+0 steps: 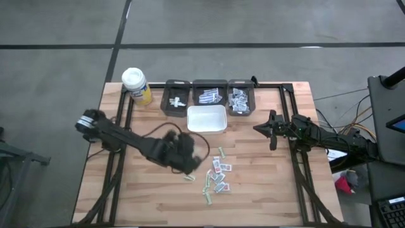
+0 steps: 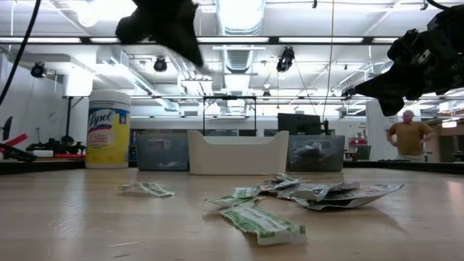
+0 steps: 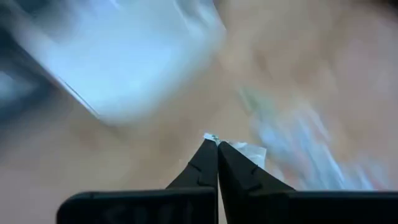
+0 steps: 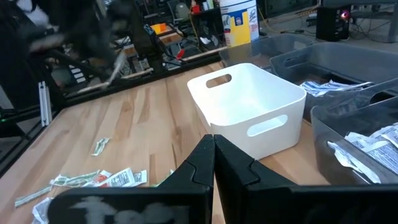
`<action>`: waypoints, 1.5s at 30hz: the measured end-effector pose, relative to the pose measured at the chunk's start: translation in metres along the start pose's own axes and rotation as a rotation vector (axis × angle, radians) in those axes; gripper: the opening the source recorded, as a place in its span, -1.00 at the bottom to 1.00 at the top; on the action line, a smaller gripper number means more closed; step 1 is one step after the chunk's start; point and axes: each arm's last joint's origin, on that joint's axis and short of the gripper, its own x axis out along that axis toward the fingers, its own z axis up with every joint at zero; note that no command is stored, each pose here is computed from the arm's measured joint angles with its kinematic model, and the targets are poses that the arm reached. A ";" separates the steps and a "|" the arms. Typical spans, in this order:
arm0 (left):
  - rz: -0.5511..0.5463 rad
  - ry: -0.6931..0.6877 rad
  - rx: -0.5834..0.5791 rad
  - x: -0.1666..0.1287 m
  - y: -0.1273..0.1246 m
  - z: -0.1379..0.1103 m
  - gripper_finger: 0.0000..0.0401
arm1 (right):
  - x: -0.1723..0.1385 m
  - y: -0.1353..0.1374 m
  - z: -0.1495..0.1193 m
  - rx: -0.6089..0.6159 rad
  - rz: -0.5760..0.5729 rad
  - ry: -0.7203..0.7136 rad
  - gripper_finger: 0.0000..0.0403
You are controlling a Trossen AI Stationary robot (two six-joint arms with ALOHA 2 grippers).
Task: Pick & Place First Aid Supplies
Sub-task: Put the green bandage pack into the left black bin
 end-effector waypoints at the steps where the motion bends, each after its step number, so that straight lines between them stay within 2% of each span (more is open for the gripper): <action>1: 0.059 -0.104 -0.004 -0.003 0.005 0.009 -1.00 | 0.000 0.000 0.000 0.000 0.000 0.000 -0.96; 4: 0.200 -0.298 0.015 -0.008 0.020 0.038 -1.00 | 0.000 0.000 0.000 0.001 -0.001 0.000 -0.96; 7: 0.312 -0.315 0.050 0.004 0.041 0.069 -1.00 | 0.000 0.000 0.000 0.001 -0.001 -0.001 -0.96; 11: 0.403 -0.191 0.035 0.038 0.088 0.104 -1.00 | 0.000 0.000 0.000 0.004 -0.001 -0.001 -0.96; 16: 0.487 0.010 -0.099 0.074 0.170 0.136 -1.00 | 0.000 0.000 0.000 0.024 -0.001 -0.001 -0.96; 19: 0.447 0.132 -0.168 0.090 0.211 0.146 -1.00 | 0.000 0.000 0.000 0.023 -0.001 0.000 -0.96; 22: 0.420 0.224 -0.194 0.109 0.236 0.146 -1.00 | 0.000 0.000 0.000 0.021 -0.002 0.000 -0.96; 29: 0.415 0.340 -0.147 0.143 0.244 0.135 -0.95 | 0.000 0.000 0.000 0.019 -0.002 -0.001 -0.96; 35: 0.361 0.400 -0.118 0.155 0.243 0.128 -0.74 | 0.000 -0.001 0.000 0.019 -0.022 -0.005 -0.96; 40: 0.351 0.382 -0.142 0.144 0.241 0.132 -0.55 | 0.000 -0.001 0.000 0.023 -0.028 -0.007 -0.96; 42: 0.290 0.376 -0.174 0.132 0.235 0.134 -0.50 | 0.000 -0.001 0.000 0.023 -0.027 -0.007 -0.96; 45: 0.180 0.368 -0.151 0.114 0.213 0.135 -0.48 | 0.000 -0.001 0.000 0.021 -0.028 -0.006 -0.96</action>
